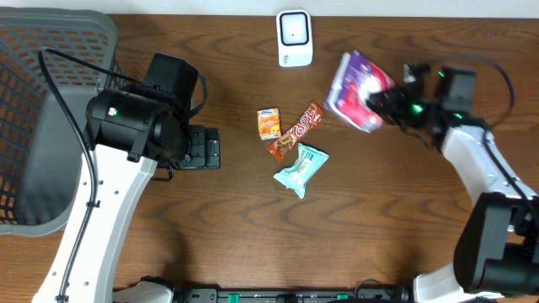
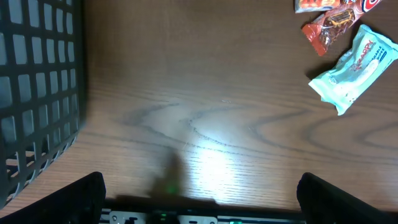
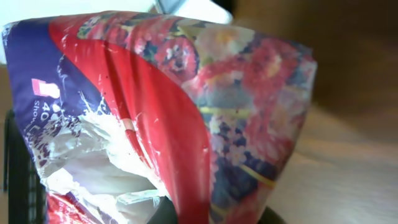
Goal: Scan the item barcode
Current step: 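Carry the purple pack up to the scanner with the right gripper, then move the purple pack to the right edge and release it, then reach the right gripper to the mint-green wipes pack and grasp it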
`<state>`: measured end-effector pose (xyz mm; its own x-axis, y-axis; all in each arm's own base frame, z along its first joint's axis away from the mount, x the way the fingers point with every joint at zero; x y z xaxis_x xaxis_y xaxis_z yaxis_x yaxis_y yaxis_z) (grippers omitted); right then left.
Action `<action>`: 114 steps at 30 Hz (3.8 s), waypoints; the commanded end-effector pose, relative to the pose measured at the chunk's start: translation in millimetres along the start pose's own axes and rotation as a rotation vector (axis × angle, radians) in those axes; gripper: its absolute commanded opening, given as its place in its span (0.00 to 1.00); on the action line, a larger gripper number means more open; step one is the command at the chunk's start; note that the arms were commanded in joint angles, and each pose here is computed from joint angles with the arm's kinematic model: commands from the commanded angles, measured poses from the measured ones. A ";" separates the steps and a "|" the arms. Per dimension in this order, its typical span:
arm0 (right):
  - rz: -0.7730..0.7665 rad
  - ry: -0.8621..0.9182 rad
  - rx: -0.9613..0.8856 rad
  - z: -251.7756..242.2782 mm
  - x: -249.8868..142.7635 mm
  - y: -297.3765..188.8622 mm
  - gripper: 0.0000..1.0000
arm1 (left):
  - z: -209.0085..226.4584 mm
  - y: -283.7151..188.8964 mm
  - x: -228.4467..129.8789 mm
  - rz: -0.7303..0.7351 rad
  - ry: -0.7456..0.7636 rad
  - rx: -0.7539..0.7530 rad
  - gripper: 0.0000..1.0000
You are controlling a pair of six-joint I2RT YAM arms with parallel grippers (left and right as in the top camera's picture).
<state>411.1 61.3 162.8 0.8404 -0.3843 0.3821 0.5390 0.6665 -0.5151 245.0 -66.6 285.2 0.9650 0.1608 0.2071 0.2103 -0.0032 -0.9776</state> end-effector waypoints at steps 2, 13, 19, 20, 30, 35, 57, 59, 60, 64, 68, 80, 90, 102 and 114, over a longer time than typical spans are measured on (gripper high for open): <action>-0.205 0.048 -0.180 52.2 36.3 24.0 0.01 | 2.0 1.6 0.0 0.006 -0.005 0.010 0.98; -0.375 -0.036 -0.222 112.0 114.1 85.5 0.01 | 2.0 1.6 0.0 0.006 -0.005 0.010 0.98; -0.261 0.005 -0.161 90.7 128.7 157.8 0.01 | 2.0 1.6 0.0 0.006 -0.005 0.010 0.98; -0.247 0.012 -0.160 86.9 127.6 165.1 0.01 | 2.0 1.6 0.0 0.006 -0.005 0.010 0.98; -0.223 -0.018 -0.168 89.7 129.1 159.4 0.01 | 2.0 1.6 0.0 0.006 -0.005 0.010 0.98; -0.270 -0.090 -0.221 92.8 159.4 105.7 0.01 | 2.0 1.6 0.0 0.006 -0.005 0.010 0.98; -0.481 0.486 -0.753 -197.0 195.6 -192.5 0.01 | 2.0 1.6 0.0 0.006 -0.005 0.010 0.98; -0.497 0.499 -0.762 -215.4 195.3 -195.6 0.02 | 2.0 1.6 0.0 0.006 -0.005 0.010 0.98; -0.501 0.507 -0.769 -223.5 194.8 -196.9 0.02 | 2.0 1.6 0.0 0.006 -0.005 0.010 0.98; -0.524 0.549 -0.820 -249.8 188.0 -217.5 0.01 | 2.0 1.6 0.0 0.006 -0.005 0.010 0.98; -0.514 0.569 -0.775 -256.6 182.3 -231.7 0.41 | 2.0 1.6 0.0 0.006 -0.005 0.010 0.98; -0.422 0.583 -0.592 -187.7 168.3 -243.0 0.55 | 2.0 1.6 0.0 0.006 -0.005 0.010 0.98; -0.262 0.167 -0.334 -48.1 162.1 -214.2 0.99 | 2.0 1.6 0.0 0.006 -0.005 0.010 0.98; 0.528 -0.061 -0.329 28.5 2.2 -45.8 0.76 | 2.0 1.6 0.0 0.006 -0.005 0.010 0.98; 0.769 -0.126 -0.625 32.8 -116.3 33.2 0.82 | 2.0 1.6 0.0 0.006 -0.005 0.010 0.98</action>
<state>340.2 144.8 145.1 0.9791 0.1648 -0.1189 -0.1695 0.3396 -0.9252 245.0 -66.6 285.2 0.9651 0.1608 0.2069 0.2102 -0.0035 -0.9777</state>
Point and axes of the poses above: each gripper's point midway between its finger pads, its own y axis out along the fingers, its own z axis along the line the jaws close on, x = y × z, the point moved 4 cm from there along -y, back along the fingers, and after that the axes turned 7 degrees about -y, right-handed, at the moved point
